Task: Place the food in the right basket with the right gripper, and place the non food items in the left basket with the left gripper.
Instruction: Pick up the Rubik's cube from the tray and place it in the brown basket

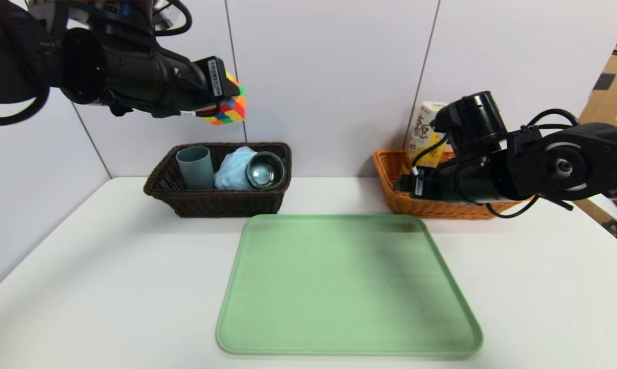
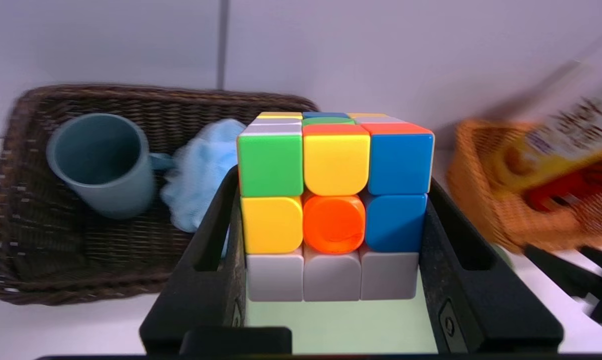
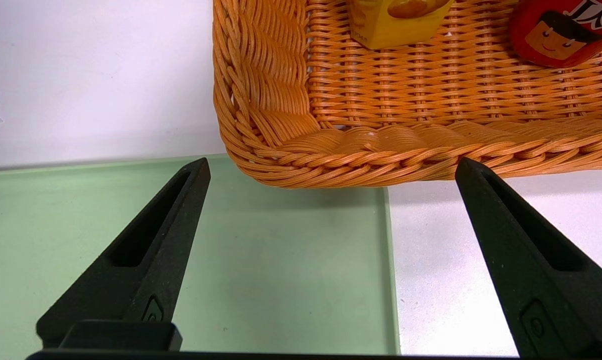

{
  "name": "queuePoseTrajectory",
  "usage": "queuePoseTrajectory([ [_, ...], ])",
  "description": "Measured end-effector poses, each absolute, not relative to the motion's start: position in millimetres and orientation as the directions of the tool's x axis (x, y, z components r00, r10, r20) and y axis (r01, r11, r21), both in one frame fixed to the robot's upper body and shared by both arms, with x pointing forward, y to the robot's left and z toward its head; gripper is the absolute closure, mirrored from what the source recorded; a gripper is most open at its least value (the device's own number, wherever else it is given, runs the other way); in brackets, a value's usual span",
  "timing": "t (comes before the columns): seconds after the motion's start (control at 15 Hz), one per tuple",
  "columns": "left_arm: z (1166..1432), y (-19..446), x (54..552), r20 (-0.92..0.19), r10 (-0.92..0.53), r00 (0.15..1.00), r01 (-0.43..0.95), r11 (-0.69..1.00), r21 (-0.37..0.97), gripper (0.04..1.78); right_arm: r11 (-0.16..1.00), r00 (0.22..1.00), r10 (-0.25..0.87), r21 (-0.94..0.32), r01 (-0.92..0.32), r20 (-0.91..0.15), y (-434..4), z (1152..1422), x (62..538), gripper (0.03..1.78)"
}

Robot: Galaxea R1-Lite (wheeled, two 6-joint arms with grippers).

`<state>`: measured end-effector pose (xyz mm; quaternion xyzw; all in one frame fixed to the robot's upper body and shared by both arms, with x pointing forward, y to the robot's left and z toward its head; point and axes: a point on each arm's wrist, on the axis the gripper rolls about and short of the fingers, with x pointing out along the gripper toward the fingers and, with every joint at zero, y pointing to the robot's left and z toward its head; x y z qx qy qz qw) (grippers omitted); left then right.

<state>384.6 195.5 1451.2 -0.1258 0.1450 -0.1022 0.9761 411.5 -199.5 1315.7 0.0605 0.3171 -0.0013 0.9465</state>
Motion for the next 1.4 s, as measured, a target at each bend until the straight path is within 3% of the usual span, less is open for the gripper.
queuePoseTrajectory([
  [0.33, 1401, 220, 454, -0.331, -0.088, 0.939, 0.003, 0.969, -0.248, 0.88, 0.993, 0.800, 0.039, 0.113, 0.036, -0.599, -197, 1316, 410, 0.12],
  [0.67, 1361, 228, 506, -0.341, -0.023, 0.940, -0.049, 0.978, -0.202, 0.88, 0.990, 0.817, 0.044, 0.135, 0.042, -0.575, -196, 1318, 412, 0.12],
  [1.07, 1342, 227, 519, -0.376, -0.016, 0.926, -0.062, 0.979, -0.196, 0.88, 0.990, 0.813, 0.048, 0.134, 0.037, -0.581, -194, 1315, 414, 0.12],
  [1.4, 1351, 226, 513, -0.369, -0.024, 0.929, -0.054, 0.978, -0.199, 0.89, 0.990, 0.810, 0.047, 0.133, 0.038, -0.585, -194, 1314, 414, 0.12],
])
